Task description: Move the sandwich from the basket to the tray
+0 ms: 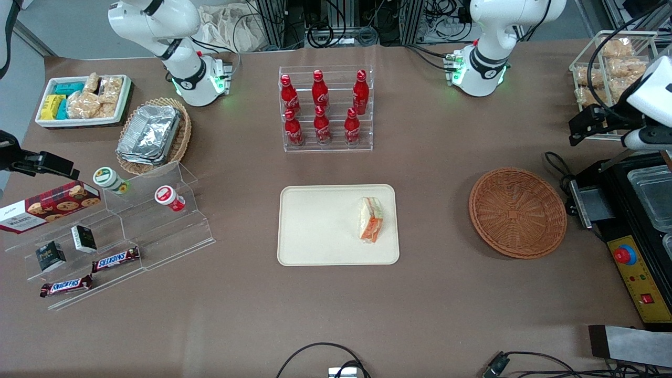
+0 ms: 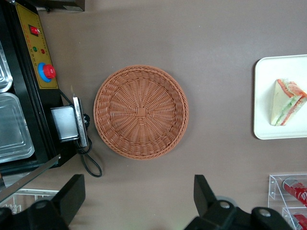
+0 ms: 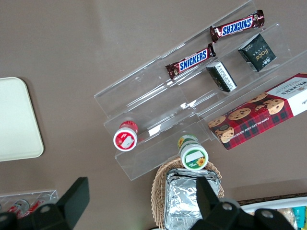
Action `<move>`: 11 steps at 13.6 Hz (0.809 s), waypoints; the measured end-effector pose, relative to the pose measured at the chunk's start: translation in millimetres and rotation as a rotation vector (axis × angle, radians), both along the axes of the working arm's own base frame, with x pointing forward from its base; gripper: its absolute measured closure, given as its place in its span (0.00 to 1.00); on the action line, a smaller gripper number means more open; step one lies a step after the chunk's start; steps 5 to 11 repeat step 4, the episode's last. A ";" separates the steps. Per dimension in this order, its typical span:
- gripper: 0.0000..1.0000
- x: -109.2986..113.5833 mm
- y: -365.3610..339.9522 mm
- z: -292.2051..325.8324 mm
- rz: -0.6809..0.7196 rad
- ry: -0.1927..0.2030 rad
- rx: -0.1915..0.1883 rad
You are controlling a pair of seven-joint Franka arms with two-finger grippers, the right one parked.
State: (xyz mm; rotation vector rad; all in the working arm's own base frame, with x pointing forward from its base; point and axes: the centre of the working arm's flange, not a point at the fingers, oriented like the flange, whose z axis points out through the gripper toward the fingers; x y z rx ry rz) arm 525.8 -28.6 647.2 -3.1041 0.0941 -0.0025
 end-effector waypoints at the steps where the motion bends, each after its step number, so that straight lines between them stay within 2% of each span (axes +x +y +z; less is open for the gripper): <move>1: 0.00 -2.8 0.1 0.6 -0.001 0.000 0.000; 11: 0.00 -5.1 -2.0 -2.3 -0.007 0.008 0.000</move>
